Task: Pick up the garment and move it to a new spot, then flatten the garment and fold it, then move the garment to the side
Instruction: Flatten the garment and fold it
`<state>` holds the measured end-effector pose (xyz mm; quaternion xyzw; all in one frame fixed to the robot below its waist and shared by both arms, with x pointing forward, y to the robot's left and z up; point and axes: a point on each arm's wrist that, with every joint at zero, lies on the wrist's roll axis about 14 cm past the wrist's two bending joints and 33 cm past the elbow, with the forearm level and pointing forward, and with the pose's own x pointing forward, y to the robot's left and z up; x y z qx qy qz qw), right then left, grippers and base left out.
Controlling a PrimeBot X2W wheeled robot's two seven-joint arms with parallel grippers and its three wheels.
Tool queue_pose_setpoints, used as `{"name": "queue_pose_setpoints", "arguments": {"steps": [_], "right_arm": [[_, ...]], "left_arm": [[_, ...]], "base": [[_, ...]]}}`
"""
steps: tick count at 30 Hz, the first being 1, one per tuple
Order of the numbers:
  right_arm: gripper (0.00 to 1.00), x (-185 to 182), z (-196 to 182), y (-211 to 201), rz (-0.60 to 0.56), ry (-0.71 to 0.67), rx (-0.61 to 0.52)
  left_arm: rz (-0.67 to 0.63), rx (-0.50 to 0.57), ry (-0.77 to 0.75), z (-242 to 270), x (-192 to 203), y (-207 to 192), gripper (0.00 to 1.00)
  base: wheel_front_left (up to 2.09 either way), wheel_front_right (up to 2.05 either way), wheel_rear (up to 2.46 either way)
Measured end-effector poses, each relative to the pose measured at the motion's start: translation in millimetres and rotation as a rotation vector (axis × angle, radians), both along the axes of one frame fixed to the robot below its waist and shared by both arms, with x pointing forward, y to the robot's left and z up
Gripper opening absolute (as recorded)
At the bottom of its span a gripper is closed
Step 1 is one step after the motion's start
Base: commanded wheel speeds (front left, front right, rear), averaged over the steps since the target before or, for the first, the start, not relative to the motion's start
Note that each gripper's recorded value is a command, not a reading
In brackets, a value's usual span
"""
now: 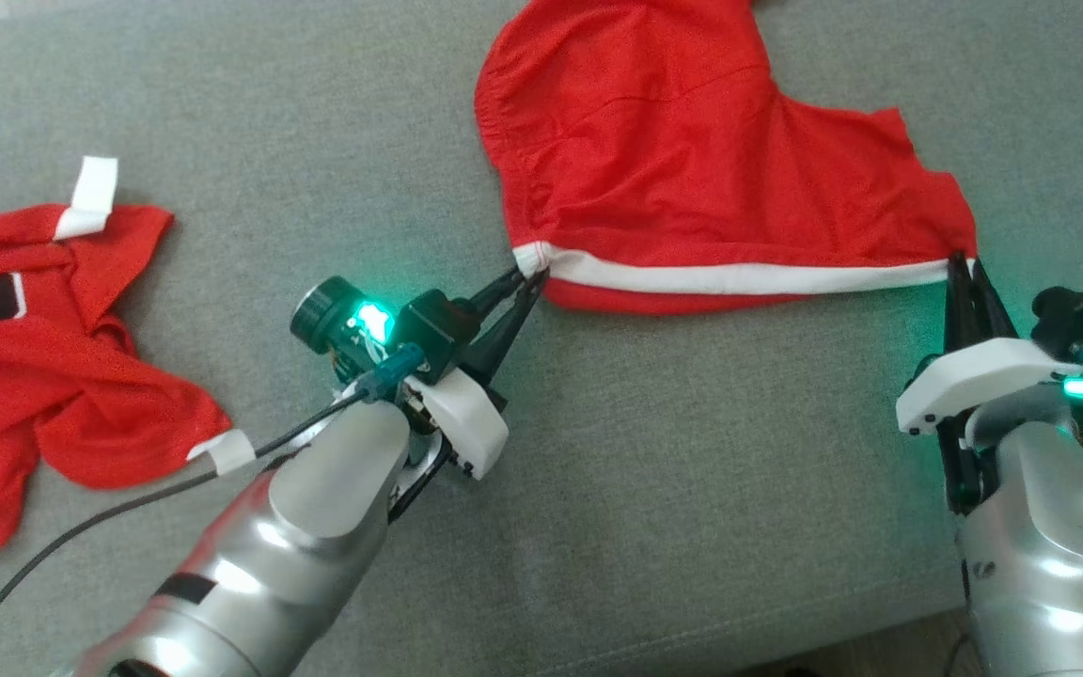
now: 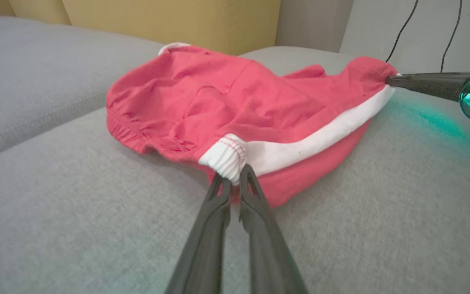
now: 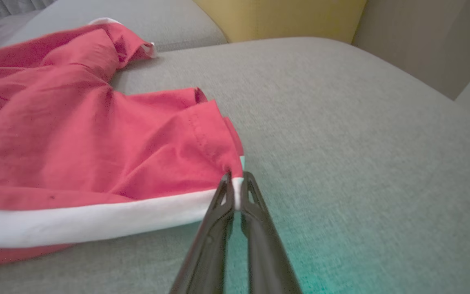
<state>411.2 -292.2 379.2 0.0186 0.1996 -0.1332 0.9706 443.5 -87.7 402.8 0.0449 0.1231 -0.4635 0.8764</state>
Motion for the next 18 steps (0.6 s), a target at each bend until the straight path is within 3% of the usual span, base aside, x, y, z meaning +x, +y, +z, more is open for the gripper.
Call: {"name": "queue_pose_setpoints", "arguments": {"steps": [10, 18], "right_arm": [[0.0, 28, 76, 14, 0.059, -0.265, -0.025], [0.0, 58, 195, 38, 0.149, -0.588, -0.057]], "left_arm": [[0.063, -0.069, -0.22, 74, 22, 15, 0.0], [0.1, -0.099, -0.466, 161, 40, 40, 0.0]], "base": [[0.0, 0.0, 0.0], [0.0, 0.0, 0.0]]}}
